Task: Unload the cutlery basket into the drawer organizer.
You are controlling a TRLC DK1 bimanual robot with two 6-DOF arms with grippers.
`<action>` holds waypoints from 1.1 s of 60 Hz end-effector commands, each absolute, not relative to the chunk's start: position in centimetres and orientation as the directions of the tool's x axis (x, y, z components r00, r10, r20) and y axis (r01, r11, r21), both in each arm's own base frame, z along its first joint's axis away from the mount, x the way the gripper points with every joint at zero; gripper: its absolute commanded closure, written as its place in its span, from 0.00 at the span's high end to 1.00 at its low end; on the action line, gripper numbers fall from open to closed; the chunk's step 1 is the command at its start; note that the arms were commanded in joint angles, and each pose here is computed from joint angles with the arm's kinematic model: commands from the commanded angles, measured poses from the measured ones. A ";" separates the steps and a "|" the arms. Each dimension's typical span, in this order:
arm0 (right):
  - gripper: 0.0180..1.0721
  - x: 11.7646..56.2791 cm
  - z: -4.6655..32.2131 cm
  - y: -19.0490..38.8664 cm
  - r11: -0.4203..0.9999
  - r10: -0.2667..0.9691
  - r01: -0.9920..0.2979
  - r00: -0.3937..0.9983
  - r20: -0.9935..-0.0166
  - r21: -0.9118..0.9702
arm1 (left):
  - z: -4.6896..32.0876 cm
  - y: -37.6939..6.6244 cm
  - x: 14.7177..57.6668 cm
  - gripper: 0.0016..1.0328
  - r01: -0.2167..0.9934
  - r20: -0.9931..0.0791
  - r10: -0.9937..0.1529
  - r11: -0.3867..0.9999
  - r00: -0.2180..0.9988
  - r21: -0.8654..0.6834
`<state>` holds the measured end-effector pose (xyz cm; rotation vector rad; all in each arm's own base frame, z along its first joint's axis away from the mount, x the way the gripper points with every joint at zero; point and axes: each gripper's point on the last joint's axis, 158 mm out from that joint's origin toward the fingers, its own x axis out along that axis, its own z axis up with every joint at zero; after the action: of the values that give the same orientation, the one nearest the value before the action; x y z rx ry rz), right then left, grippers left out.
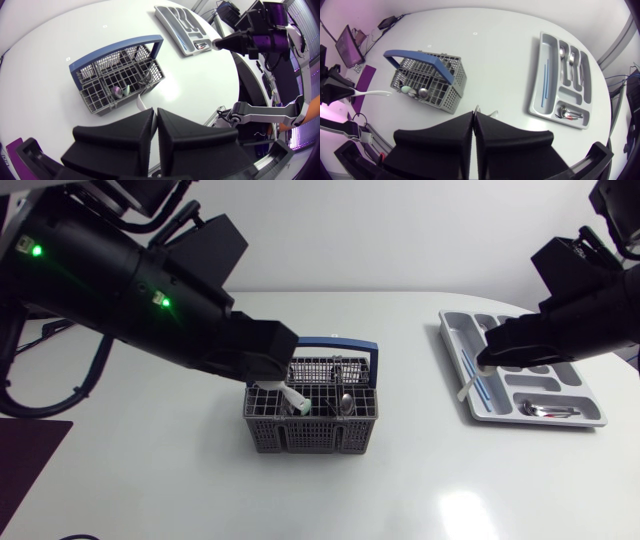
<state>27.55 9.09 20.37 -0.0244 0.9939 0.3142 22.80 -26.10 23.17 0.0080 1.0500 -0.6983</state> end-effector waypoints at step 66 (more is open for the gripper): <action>0.06 34.1 8.7 -15.0 0.913 -0.395 0.106 0.470 -0.789 -0.394 | 19.8 -32.3 20.1 0.03 0.647 -0.715 -0.675 0.630 0.181 -0.430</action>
<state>34.18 -14.07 10.38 -0.2880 0.9980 -0.2998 20.65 -32.04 21.71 -0.0318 0.9766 -0.9343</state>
